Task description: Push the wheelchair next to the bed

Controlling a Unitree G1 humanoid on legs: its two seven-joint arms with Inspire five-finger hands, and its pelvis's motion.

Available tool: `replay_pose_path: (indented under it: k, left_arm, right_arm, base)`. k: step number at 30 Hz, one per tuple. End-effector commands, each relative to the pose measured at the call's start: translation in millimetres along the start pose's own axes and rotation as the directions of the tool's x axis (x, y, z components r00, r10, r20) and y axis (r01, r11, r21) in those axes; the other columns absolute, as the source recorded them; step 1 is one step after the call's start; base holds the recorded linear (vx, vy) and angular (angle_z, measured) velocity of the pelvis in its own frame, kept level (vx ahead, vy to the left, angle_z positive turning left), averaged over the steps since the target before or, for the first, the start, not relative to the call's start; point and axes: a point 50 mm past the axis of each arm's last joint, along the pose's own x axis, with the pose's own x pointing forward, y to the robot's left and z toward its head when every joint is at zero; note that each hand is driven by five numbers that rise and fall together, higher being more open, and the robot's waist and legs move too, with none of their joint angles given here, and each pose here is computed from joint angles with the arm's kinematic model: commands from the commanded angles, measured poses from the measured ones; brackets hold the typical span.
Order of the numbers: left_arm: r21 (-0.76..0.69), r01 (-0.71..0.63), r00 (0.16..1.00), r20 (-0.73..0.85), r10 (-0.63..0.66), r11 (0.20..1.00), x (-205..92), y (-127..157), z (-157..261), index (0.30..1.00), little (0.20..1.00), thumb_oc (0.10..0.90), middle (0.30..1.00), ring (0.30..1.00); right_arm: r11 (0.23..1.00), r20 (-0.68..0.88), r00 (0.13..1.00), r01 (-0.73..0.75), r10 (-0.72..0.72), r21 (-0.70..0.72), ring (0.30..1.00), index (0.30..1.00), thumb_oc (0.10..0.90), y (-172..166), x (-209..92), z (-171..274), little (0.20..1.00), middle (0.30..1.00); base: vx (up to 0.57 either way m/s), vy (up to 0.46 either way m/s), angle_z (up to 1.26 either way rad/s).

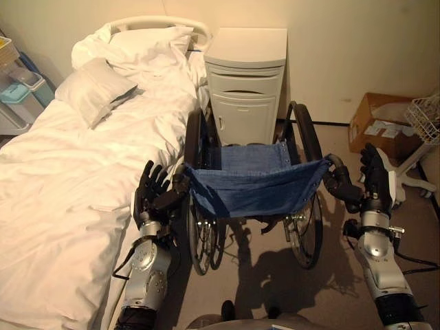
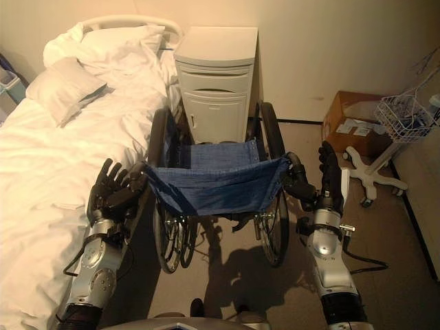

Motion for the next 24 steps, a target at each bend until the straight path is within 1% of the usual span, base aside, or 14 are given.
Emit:
replay_pose_path:
  k: [1,5,9,12,15,17,18,19,20,21,22,24]
  left_arm:
    - [-0.039,0.070,0.975,0.214,-0.060,0.997,5.4,5.9,39.9,0.900,0.900,0.800,0.900,0.900]
    - [0.029,0.060,0.958,0.279,-0.066,0.998,3.2,7.9,49.7,0.900,0.900,0.800,0.900,0.900]
    - [0.111,0.018,0.925,0.377,-0.059,0.994,-1.5,15.1,66.2,0.900,0.900,0.800,0.900,0.900]
    - [0.087,0.009,0.913,0.406,-0.043,0.996,-4.2,20.8,70.8,0.900,0.900,0.800,0.900,0.900]
    - [-0.054,0.052,0.925,0.378,-0.028,0.997,-7.1,32.4,65.3,0.900,0.900,0.800,0.900,0.900]
    - [-0.137,0.090,0.934,0.356,-0.036,0.986,-8.2,35.9,59.0,0.900,0.900,0.800,0.900,0.900]
    - [-0.160,0.103,0.936,0.349,-0.042,0.982,-8.4,36.4,57.2,0.900,0.900,0.800,0.900,0.900]
    - [-0.245,0.135,0.946,0.320,-0.051,0.960,-9.2,41.0,47.4,0.900,0.900,0.800,0.900,0.900]
    - [-0.290,0.153,0.950,0.306,-0.060,0.945,-9.3,42.7,43.2,0.900,0.900,0.800,0.900,0.900]
    - [-0.334,0.169,0.955,0.289,-0.070,0.927,-10.2,44.2,36.3,0.900,0.900,0.800,0.900,0.900]
    - [-0.350,0.170,0.957,0.281,-0.069,0.921,-10.7,45.7,33.2,0.900,0.900,0.800,0.900,0.900]
    - [-0.397,0.171,0.967,0.245,-0.075,0.902,-12.0,52.4,20.0,0.900,0.900,0.800,0.900,0.900]
  right_arm:
    - [0.980,0.150,0.982,-0.135,0.113,0.146,0.900,0.900,0.800,9.0,5.3,23.9,0.900,0.900]
    - [0.967,0.157,0.975,-0.187,0.160,0.173,0.900,0.900,0.800,6.0,5.1,25.9,0.900,0.900]
    - [0.944,0.191,0.964,-0.228,0.184,0.241,0.900,0.900,0.800,-4.4,3.0,29.5,0.900,0.900]
    - [0.927,0.208,0.960,-0.244,0.188,0.286,0.900,0.900,0.800,-9.7,0.6,29.2,0.900,0.900]
    - [0.876,0.204,0.966,-0.233,0.158,0.423,0.900,0.900,0.800,-18.7,-4.6,20.3,0.900,0.900]
    - [0.797,0.201,0.967,-0.243,0.155,0.553,0.900,0.900,0.800,-23.0,-6.9,13.1,0.900,0.900]
    - [0.771,0.197,0.970,-0.234,0.144,0.592,0.900,0.900,0.800,-24.3,-7.4,11.1,0.900,0.900]
    - [0.688,0.189,0.974,-0.223,0.126,0.690,0.900,0.900,0.800,-26.9,-10.0,0.7,0.900,0.900]
    - [0.637,0.183,0.976,-0.215,0.118,0.740,0.900,0.900,0.800,-27.7,-11.0,-4.0,0.900,0.900]
    - [0.568,0.166,0.981,-0.196,0.105,0.799,0.900,0.900,0.800,-26.8,-13.1,-11.7,0.900,0.900]
    - [0.534,0.162,0.981,-0.192,0.104,0.823,0.900,0.900,0.800,-26.6,-14.1,-15.6,0.900,0.900]
    - [0.371,0.104,0.990,-0.132,0.094,0.919,0.900,0.900,0.800,-23.7,-19.7,-37.1,0.900,0.900]
  base:
    - [0.00,0.000,0.00]
    - [0.00,0.000,0.00]
    - [0.00,0.000,0.00]
    - [0.00,0.000,0.00]
    - [0.00,-0.007,0.01]
    - [-0.01,-0.016,0.07]
    - [-0.01,-0.015,0.06]
    - [-0.01,-0.015,0.04]
    - [0.00,0.000,0.00]
    - [0.00,0.000,0.00]
    - [0.00,0.000,0.00]
    - [0.00,0.000,0.00]
